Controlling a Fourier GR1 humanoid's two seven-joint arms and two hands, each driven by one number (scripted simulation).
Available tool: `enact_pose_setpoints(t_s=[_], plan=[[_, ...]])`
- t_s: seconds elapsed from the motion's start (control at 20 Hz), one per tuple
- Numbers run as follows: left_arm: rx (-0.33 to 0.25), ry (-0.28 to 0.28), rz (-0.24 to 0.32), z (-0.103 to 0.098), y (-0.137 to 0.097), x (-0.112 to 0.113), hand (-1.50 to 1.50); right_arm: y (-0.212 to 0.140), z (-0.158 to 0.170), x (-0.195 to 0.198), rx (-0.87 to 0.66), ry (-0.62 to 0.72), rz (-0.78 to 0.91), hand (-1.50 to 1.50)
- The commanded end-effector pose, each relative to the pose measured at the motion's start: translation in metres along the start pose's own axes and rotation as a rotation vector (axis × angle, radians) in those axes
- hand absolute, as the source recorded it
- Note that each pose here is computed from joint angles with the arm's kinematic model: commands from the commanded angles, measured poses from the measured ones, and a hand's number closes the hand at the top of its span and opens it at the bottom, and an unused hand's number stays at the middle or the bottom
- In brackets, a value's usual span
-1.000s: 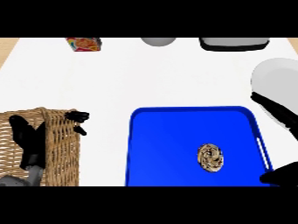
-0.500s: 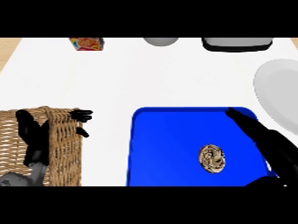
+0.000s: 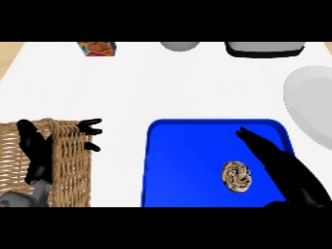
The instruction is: Pick the cupcake from the tray and place it in the plate
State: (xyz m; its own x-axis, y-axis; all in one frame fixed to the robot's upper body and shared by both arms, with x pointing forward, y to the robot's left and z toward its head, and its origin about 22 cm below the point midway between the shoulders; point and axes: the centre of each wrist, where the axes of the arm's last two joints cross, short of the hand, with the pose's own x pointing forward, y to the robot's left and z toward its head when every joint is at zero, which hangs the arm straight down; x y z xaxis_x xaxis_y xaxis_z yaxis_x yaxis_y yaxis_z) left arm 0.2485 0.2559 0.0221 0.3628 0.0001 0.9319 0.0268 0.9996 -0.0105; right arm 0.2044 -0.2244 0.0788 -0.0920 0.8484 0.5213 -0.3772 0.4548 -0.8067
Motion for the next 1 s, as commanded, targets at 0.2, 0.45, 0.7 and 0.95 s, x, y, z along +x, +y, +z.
enact_pose_setpoints(t_s=[0.2, 0.45, 0.7, 0.95], plan=[[0.038, 0.017, -0.013, 0.001, -0.024, -0.038, 0.0, 0.03, -0.018, 0.005, -0.042, 0.07, 0.087, -1.5], [0.013, 0.026, -0.001, 0.003, -0.017, -0.05, 0.0, 0.034, -0.018, 0.0, -0.002, 0.082, 0.099, -1.5], [0.018, 0.017, -0.014, 0.013, -0.013, -0.039, 0.0, 0.041, -0.027, -0.007, 0.029, 0.092, 0.1, -1.5], [0.027, 0.013, -0.016, -0.001, -0.004, -0.032, 0.0, 0.052, -0.023, -0.01, 0.143, 0.047, 0.218, 1.5]])
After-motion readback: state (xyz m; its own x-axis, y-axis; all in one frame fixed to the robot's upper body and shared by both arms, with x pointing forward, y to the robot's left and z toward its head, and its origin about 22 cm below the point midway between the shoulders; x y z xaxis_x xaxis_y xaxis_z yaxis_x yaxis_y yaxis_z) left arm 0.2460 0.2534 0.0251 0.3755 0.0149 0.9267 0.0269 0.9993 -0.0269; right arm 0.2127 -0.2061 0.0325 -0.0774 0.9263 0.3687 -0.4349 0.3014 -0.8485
